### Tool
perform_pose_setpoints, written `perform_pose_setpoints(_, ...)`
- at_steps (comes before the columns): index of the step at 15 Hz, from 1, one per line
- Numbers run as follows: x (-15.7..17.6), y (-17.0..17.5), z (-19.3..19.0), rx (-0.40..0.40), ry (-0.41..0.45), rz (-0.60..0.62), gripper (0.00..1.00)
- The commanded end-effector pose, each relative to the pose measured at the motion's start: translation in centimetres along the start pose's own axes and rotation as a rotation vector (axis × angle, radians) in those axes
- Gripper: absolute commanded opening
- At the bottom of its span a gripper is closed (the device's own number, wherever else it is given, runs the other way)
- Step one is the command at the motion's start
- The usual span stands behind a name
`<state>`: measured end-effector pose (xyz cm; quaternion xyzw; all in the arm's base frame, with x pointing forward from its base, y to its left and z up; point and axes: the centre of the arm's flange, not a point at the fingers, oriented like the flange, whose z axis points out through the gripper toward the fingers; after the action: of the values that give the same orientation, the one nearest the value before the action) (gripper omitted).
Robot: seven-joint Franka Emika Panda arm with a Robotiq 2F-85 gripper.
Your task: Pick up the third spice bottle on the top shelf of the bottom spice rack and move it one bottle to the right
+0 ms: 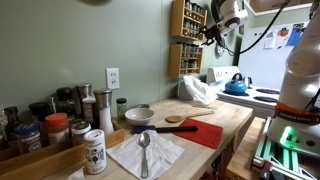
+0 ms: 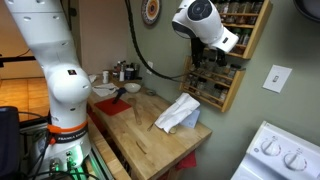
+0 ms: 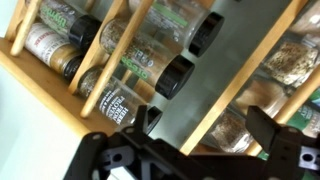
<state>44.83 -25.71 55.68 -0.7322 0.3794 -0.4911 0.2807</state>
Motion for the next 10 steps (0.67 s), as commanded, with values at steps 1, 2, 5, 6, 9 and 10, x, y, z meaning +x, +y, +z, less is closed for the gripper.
perform_pose_setpoints(1,-0.4,0.8,-3.9,0.023,-0.106,-0.162,1.0)
perform_pose_setpoints(2,-0.4,0.8,-4.6,0.034,-0.14,-0.204,1.0)
perform_pose_setpoints(5,-0.2,0.8,-6.6,0.079,-0.225,-0.323,1.0)
perform_pose_setpoints(6,0.0,0.8,-7.2,0.091,-0.25,-0.357,1.0)
perform_pose_setpoints(9,0.4,0.6,-9.0,0.133,-0.312,-0.448,1.0)
perform_pose_setpoints(10,0.4,0.6,-9.4,0.141,-0.331,-0.473,1.0)
